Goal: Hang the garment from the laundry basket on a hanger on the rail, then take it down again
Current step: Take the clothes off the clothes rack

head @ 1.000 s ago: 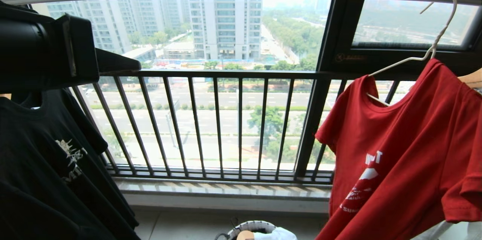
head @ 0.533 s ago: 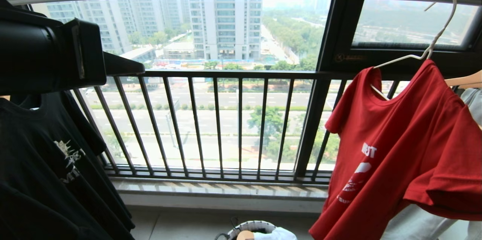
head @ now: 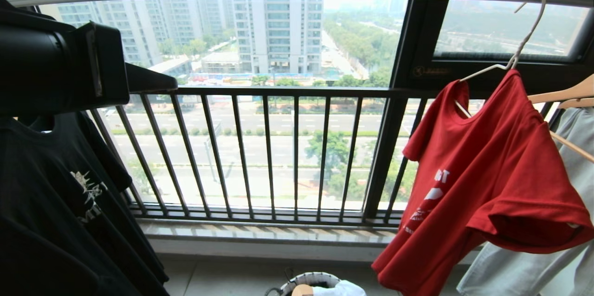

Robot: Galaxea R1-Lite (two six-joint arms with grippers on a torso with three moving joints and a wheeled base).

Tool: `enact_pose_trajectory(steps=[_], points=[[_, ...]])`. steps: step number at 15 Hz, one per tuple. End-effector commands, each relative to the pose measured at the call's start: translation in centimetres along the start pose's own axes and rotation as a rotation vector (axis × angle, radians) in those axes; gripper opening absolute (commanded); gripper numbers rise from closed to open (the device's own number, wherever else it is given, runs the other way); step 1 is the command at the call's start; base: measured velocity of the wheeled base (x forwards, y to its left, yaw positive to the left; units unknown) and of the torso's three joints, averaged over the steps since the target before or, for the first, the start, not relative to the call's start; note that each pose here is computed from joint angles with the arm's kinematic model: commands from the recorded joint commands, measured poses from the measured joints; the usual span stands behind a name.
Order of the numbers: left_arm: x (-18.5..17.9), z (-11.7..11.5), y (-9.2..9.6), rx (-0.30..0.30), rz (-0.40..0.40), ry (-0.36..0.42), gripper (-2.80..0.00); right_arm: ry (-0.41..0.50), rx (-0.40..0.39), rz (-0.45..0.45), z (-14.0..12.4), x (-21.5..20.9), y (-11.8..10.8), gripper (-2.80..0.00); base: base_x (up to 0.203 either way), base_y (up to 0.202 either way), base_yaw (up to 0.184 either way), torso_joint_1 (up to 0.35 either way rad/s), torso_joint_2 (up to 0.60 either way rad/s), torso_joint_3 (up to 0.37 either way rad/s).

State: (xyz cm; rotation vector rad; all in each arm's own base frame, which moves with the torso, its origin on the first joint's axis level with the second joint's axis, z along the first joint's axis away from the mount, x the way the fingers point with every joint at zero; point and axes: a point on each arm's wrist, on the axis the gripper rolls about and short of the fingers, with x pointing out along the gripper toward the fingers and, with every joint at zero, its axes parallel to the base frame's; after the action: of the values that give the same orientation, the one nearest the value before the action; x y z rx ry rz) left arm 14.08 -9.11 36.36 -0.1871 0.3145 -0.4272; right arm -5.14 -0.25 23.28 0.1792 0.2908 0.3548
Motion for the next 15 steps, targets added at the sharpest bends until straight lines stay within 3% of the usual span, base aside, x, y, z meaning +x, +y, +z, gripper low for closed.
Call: enact_pose_trajectory(steps=[1, 11, 15], points=[[-0.1, 0.0, 0.0, -0.002, 0.000, -0.001, -2.80, 0.086, -0.047, -0.010, -0.9, 1.6, -0.5, 0.00, 0.000, 0.000, 0.000, 0.000, 0.00, 0.000], [0.0, 0.0, 0.0, -0.002, 0.001, 0.001, -2.80, 0.089, -0.277, -0.008, 0.9, 6.2, -1.3, 0.00, 0.000, 0.000, 0.000, 0.000, 0.00, 0.000], [0.1, 0.0, 0.0, -0.001, 0.002, 0.005, -2.80, 0.122, -0.404, 0.004, 1.8, 8.0, -1.6, 0.00, 0.000, 0.000, 0.000, 0.000, 0.00, 0.000]])
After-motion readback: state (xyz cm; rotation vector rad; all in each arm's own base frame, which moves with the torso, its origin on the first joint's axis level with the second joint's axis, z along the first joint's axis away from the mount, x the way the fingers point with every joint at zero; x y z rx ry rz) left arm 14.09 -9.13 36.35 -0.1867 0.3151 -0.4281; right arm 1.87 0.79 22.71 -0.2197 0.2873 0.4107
